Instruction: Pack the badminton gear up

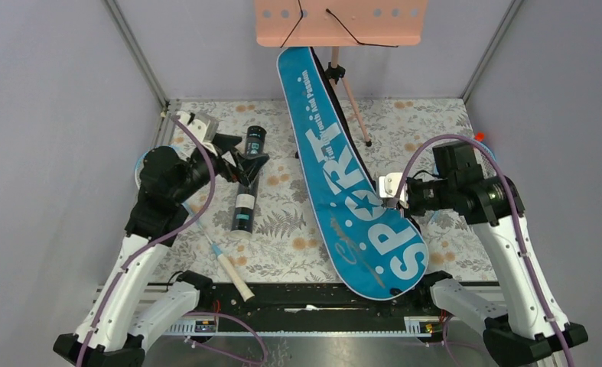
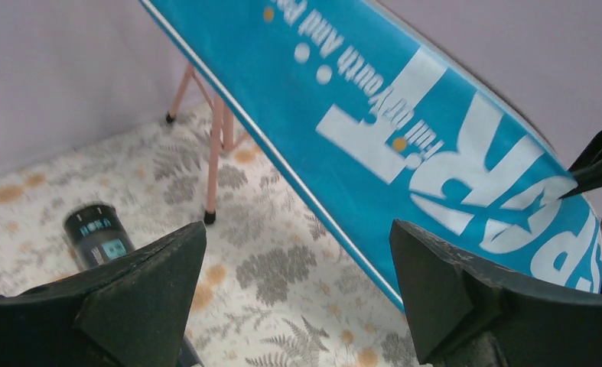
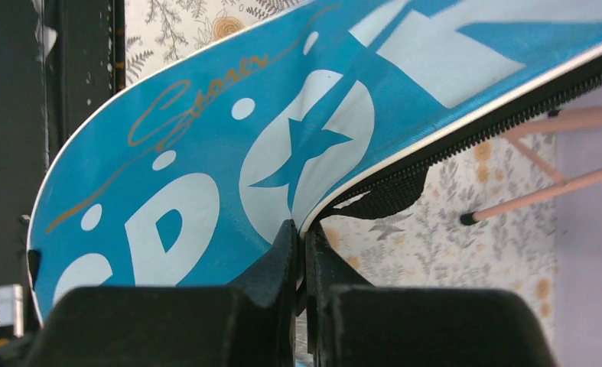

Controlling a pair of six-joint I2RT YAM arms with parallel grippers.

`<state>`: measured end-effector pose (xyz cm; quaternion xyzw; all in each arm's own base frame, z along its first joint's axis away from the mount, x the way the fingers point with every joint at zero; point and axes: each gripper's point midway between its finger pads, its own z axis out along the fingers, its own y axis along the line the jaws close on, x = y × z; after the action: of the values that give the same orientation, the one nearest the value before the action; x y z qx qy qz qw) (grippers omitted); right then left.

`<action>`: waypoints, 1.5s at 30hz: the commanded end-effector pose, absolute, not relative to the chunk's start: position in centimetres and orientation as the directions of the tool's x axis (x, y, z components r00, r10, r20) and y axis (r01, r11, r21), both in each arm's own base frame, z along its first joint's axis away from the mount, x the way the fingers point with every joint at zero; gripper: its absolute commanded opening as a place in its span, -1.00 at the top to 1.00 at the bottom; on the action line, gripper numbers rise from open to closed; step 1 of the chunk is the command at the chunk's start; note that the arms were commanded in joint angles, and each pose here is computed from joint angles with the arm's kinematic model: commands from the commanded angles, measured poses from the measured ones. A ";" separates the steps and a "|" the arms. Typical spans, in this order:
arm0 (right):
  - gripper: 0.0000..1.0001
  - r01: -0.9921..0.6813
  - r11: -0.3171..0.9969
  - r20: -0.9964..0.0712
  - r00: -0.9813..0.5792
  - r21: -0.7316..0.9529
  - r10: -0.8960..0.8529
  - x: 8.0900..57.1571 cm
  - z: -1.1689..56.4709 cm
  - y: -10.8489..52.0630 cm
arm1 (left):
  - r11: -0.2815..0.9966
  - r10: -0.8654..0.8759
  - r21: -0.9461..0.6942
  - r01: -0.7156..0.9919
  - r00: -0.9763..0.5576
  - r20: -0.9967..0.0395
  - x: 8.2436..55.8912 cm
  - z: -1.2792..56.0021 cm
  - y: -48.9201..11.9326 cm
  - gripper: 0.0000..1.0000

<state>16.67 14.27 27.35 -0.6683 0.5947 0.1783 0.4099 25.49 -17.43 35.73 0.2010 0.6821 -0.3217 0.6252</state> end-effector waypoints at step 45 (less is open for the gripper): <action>0.96 -0.353 -0.059 -0.221 0.698 -0.934 -0.681 28.4 31.0 19.9 | 0.186 0.388 -0.240 0.953 -0.296 -0.873 22.5 23.6 -32.5 0.94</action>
<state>27.08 18.57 27.64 -0.7648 0.3728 -0.1271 0.5098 22.41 -32.05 22.67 0.4951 0.6951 -0.4071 0.3255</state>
